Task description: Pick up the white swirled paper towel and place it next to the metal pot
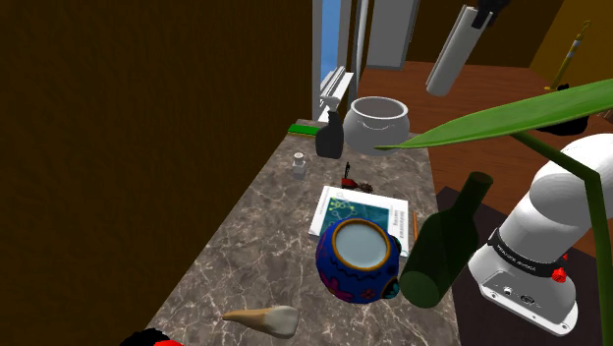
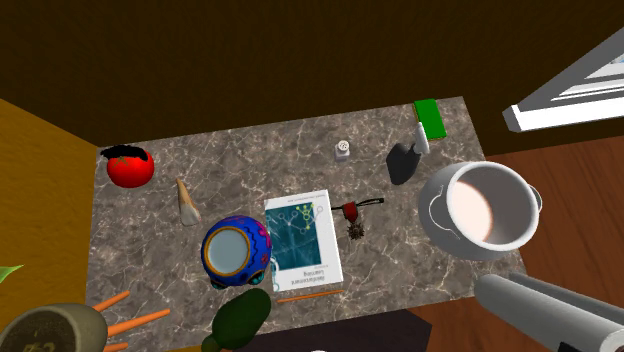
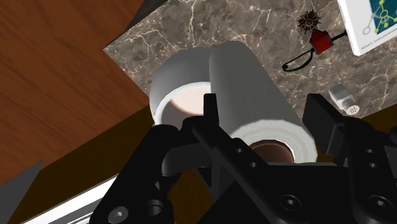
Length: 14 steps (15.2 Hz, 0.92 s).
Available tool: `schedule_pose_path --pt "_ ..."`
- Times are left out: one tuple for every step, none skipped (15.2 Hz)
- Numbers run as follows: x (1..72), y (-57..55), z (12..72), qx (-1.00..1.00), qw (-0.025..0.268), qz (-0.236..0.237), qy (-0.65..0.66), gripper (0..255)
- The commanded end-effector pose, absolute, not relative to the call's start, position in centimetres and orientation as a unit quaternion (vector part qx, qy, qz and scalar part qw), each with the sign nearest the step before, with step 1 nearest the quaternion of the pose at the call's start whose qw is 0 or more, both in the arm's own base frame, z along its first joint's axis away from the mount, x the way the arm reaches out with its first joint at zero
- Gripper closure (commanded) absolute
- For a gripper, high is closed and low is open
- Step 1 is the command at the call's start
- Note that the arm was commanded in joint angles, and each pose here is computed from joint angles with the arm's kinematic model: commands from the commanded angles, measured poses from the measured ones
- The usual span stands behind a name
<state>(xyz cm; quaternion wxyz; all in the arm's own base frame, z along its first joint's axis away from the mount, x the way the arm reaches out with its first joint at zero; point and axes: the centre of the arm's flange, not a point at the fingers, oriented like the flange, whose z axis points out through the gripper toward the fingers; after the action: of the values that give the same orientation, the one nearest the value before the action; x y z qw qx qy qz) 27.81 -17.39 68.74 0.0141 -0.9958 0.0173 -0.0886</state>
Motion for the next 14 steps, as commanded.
schedule_pose_path --pt "27.7 -17.4 67.8 -0.996 0.014 -0.089 0.017 255" --pt "27.7 -17.4 67.3 -0.996 0.014 -0.089 0.017 255" --pt "27.7 -17.4 66.8 -0.996 0.014 -0.089 0.017 255" --pt "27.7 -17.4 66.3 -0.996 0.014 -0.089 0.017 255" --pt "27.7 -17.4 65.7 -0.996 0.014 -0.089 0.017 255" --pt "27.7 -17.4 65.2 -0.996 0.014 -0.089 0.017 255" --pt "27.7 -17.4 64.7 -0.996 0.014 -0.089 0.017 255" --pt "27.7 -17.4 64.1 -0.996 0.014 -0.089 0.017 255" --pt "27.7 -17.4 63.6 -0.996 0.014 -0.089 0.017 255" --pt "27.7 -17.4 63.1 -0.996 0.014 -0.089 0.017 255" --pt "27.7 -17.4 62.6 -0.996 0.014 -0.089 0.017 255" --pt "27.7 -17.4 62.0 -0.996 0.014 -0.089 0.017 255" --pt "27.7 -17.4 61.5 -0.996 0.014 -0.089 0.017 255" --pt "27.7 -17.4 61.0 -0.996 0.014 -0.089 0.017 255"
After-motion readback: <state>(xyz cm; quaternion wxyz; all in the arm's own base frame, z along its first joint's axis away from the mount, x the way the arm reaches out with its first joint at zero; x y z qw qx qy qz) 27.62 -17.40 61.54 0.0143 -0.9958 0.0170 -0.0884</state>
